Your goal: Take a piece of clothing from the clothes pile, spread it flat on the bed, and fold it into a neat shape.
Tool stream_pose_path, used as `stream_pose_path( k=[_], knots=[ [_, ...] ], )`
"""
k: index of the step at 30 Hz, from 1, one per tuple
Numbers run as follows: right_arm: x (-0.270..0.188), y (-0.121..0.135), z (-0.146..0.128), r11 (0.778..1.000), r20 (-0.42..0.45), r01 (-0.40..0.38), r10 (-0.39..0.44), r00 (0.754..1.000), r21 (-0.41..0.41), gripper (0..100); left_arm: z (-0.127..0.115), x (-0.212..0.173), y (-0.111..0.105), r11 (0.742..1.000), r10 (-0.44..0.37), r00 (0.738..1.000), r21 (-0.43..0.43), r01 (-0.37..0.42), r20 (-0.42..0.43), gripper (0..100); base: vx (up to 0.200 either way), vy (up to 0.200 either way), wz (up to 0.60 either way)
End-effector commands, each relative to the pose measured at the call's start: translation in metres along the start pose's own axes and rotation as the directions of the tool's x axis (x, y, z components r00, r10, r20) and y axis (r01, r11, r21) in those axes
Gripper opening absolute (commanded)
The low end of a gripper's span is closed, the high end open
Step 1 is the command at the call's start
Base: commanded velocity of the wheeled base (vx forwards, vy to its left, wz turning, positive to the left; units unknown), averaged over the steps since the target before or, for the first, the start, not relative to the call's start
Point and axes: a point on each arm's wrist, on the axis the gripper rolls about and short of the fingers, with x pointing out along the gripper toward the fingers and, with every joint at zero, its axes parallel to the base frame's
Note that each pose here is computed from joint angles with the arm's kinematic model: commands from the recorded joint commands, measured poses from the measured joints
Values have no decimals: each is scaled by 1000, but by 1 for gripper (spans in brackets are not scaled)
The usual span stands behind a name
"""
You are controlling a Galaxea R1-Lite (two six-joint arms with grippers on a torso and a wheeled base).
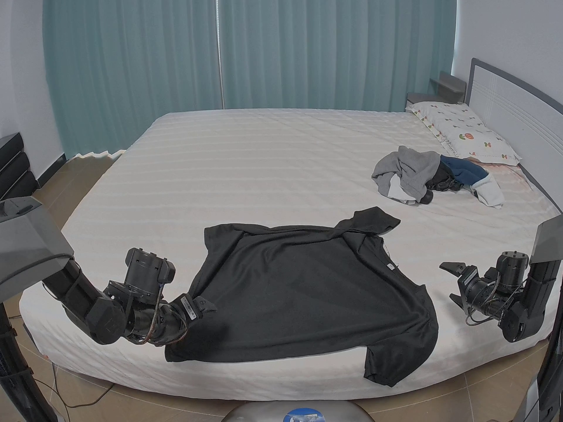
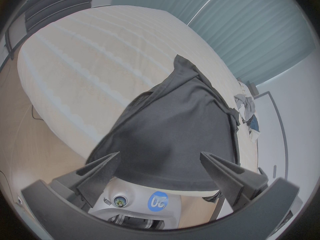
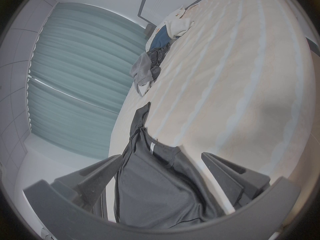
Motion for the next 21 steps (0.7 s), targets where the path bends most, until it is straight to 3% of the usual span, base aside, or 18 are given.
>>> stream_pose_path(
  k=[1, 7, 16, 21],
  knots=[
    [2, -1, -2, 1000, -7, 3, -3, 1000, 1, 100, 9, 1, -1, 1000, -7, 1000, -27, 7, 24, 100, 0, 0, 0],
    [4, -3, -6, 1000, -22, 12, -12, 1000, 0, 100, 18, 1, 1, 999, -9, 999, -48, 12, 48, 100, 0, 0, 0],
    [4, -3, -7, 1000, -27, 13, -13, 1000, -1, 100, 26, 4, -5, 992, -67, 992, -102, 78, 105, 100, 200, 0, 0],
    [5, -3, -9, 1000, -36, 12, -12, 999, -4, 100, 37, 14, -12, 982, -114, 981, -135, 136, 158, 100, 0, 0, 0]
  ],
)
